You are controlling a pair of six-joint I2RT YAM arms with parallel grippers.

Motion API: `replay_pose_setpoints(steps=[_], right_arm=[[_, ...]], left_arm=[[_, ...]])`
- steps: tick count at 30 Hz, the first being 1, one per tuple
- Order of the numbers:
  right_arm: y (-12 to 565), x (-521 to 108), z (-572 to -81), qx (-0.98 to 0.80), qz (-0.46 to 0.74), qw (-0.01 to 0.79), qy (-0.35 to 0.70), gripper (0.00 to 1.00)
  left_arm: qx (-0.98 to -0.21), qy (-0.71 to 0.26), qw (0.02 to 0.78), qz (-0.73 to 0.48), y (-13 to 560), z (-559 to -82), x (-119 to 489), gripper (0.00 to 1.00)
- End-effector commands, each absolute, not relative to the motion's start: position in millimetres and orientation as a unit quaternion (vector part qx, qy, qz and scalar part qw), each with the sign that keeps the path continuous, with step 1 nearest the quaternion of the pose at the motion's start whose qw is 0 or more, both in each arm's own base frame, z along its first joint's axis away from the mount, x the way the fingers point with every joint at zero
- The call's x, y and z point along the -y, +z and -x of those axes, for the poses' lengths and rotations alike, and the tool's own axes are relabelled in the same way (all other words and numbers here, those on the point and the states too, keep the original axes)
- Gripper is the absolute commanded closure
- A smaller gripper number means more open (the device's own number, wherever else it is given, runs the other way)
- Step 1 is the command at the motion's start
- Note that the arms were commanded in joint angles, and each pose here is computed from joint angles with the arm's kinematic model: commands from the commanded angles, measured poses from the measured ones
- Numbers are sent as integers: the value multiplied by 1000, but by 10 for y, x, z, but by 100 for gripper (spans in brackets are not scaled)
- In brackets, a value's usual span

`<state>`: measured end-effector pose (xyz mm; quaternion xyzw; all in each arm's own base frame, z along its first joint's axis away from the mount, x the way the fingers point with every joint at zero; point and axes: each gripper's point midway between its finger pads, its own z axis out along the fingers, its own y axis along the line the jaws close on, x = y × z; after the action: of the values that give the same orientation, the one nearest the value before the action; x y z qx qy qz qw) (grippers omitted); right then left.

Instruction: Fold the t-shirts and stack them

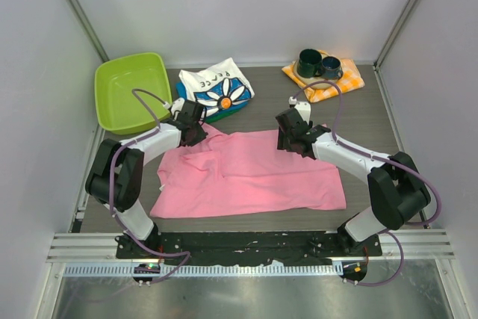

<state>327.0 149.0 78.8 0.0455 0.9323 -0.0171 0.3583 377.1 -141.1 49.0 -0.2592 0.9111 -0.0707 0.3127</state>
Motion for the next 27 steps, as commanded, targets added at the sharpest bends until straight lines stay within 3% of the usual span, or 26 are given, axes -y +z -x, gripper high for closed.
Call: replay_pose_setpoints(steps=[1, 11, 13, 14, 15, 27], right_arm=[[849, -1499, -3332, -926, -49, 374, -12, 39], [816, -1487, -3318, -928, -48, 370, -15, 39], [818, -1484, -3323, -927, -49, 371, -15, 39], [816, -1486, -3318, -928, -47, 370, -16, 39], [816, -1482, -3320, -928, -48, 370, -16, 39], [803, -1491, -3318, -928, -48, 369, -15, 39]], left_arm=[[-902, -82, 332, 264, 609, -3905, 1434, 82], [-903, -83, 329, 264, 576, -3898, 1440, 83], [-903, -83, 328, 264, 562, -3901, 1445, 88], [-903, -86, 329, 264, 571, -3909, 1457, 99], [-902, -87, 330, 264, 574, -3919, 1461, 100], [-885, -110, 382, 240, 1237, -4413, 1638, 100]])
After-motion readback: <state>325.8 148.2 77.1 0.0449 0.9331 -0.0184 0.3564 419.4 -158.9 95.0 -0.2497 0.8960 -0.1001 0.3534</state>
